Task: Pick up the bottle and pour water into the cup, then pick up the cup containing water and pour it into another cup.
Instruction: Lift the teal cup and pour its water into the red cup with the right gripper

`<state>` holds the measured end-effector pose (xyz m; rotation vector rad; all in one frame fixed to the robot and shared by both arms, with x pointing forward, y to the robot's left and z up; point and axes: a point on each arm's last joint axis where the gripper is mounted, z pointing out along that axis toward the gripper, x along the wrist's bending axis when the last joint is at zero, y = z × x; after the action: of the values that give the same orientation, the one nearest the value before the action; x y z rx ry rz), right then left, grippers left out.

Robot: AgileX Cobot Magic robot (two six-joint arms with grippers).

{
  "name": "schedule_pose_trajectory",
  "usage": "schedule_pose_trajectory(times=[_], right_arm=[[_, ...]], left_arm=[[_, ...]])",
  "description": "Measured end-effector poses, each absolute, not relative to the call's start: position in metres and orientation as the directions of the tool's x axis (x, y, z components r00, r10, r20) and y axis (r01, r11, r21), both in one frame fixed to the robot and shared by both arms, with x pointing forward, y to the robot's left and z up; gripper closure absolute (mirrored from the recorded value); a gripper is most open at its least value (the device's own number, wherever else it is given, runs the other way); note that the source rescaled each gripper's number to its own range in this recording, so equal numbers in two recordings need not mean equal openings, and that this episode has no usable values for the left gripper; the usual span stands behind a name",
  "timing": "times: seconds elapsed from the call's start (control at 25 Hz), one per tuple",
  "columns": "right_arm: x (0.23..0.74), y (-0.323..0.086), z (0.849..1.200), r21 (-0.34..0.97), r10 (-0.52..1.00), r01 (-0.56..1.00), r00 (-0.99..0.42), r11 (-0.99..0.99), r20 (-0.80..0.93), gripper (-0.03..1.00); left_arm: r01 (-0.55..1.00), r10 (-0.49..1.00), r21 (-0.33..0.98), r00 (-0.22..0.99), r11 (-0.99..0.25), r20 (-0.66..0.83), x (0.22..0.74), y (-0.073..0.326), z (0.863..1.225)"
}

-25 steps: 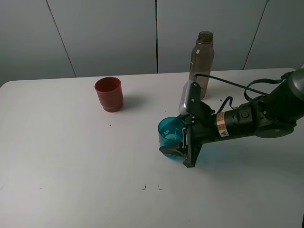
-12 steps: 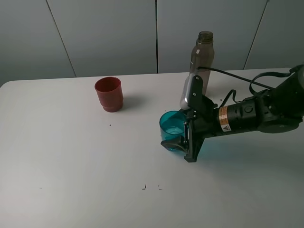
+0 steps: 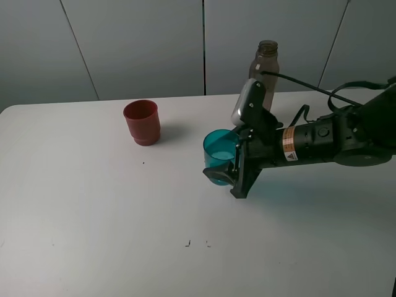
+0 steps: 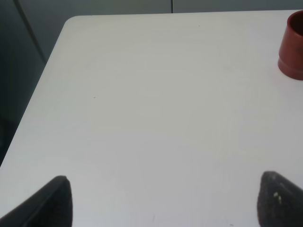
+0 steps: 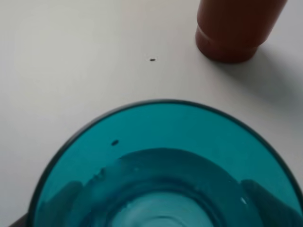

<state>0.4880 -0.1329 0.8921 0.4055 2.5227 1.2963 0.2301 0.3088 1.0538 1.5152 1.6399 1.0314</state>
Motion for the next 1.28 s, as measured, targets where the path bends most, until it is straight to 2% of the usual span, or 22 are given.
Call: schedule_pose_trajectory(times=[0.2,0.6,1.0,1.28], right_arm=[[0.498,-0.111,0.905,0.838,0.4,0.131,-0.91,0.529,-0.111,0.84],[0.533,-0.07,0.946,0.853,0.572,0.272,-0.82,0.444,-0.036,0.84],[0.566,-0.059,0.988,0.873,0.724,0.346,-0.69,0.343,-0.011,0.84],[0.587,-0.049,0.986,0.872,0.764,0.376,-0.646,0.313,0.005,0.84]], left_arm=[[0.465,0.994,0.885,-0.102,0.013,0.038,0.23,0.309,1.054],[0.465,0.994,0.885,-0.102,0.013,0.038,0.23,0.309,1.054],[0.465,0.994,0.885,-0.102,0.013,0.038,0.23,0.309,1.054],[0.465,0.994,0.885,-0.102,0.013,0.038,0.23,0.309,1.054]])
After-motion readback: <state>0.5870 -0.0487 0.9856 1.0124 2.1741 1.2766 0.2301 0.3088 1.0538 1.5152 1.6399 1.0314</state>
